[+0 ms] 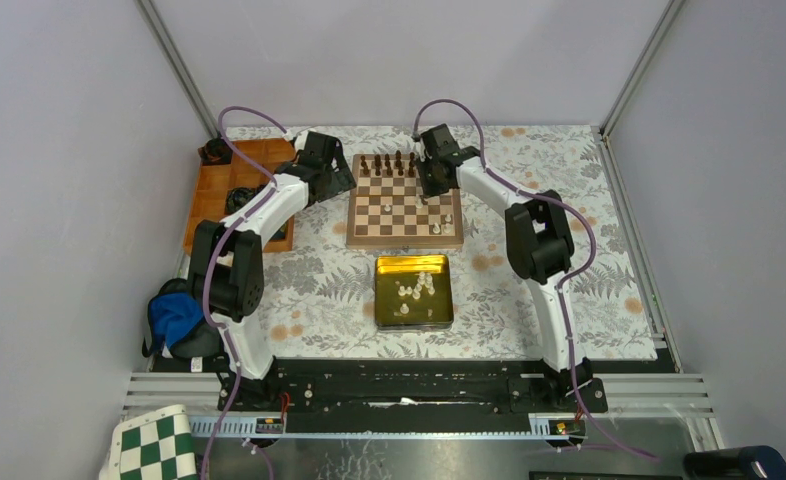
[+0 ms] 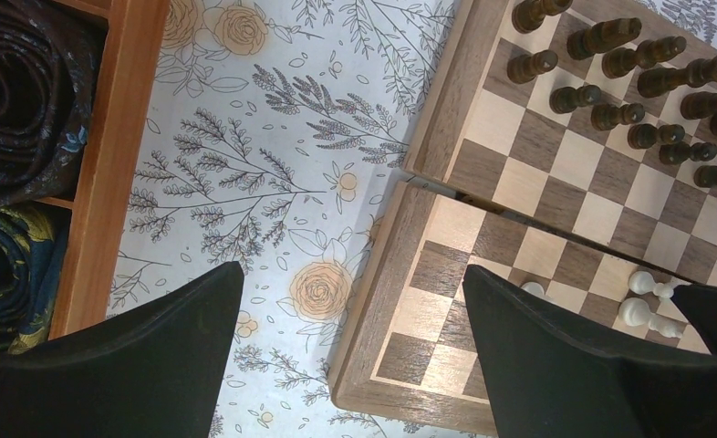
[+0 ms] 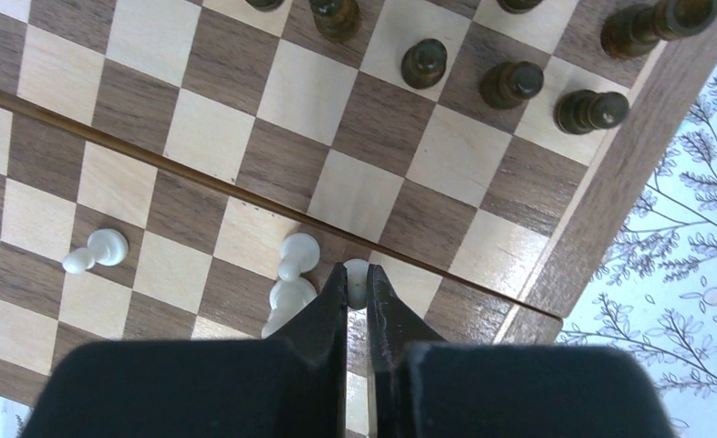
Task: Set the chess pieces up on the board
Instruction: Pick up the chess piece from the chessboard, then place the chess piece on the chessboard.
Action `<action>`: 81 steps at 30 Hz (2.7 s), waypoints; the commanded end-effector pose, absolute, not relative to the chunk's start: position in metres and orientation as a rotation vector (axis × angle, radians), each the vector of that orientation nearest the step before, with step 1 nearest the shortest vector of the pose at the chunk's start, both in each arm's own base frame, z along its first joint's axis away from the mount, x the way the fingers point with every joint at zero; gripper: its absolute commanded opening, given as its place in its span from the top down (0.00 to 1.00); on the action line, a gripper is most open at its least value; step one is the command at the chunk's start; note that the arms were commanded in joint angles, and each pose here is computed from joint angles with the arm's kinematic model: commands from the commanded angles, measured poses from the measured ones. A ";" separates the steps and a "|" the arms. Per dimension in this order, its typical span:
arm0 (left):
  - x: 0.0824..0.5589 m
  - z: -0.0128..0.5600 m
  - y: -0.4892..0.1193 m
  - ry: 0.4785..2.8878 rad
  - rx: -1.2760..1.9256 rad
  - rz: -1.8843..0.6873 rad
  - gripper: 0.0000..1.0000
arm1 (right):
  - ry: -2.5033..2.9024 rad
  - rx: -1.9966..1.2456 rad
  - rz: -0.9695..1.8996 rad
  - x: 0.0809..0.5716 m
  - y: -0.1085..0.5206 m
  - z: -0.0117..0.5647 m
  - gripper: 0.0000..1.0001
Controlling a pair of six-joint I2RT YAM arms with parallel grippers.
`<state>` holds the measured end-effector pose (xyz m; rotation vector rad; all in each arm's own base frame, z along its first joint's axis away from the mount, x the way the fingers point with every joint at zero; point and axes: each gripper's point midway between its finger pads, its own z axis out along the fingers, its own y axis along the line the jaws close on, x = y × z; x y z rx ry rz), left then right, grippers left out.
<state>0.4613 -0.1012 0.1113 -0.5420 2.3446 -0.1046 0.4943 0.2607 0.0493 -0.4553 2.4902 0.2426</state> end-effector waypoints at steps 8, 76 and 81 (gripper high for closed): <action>0.465 0.126 -0.097 2.301 -0.551 -0.102 0.02 | 2.412 -0.466 0.186 0.477 0.247 0.106 0.96; 0.459 0.125 -0.092 2.303 -0.554 -0.071 0.01 | 2.442 -0.511 0.193 0.443 0.252 0.099 0.68; 0.461 0.129 -0.095 2.299 -0.554 -0.086 0.01 | 2.400 -0.507 0.212 0.450 0.257 0.119 0.67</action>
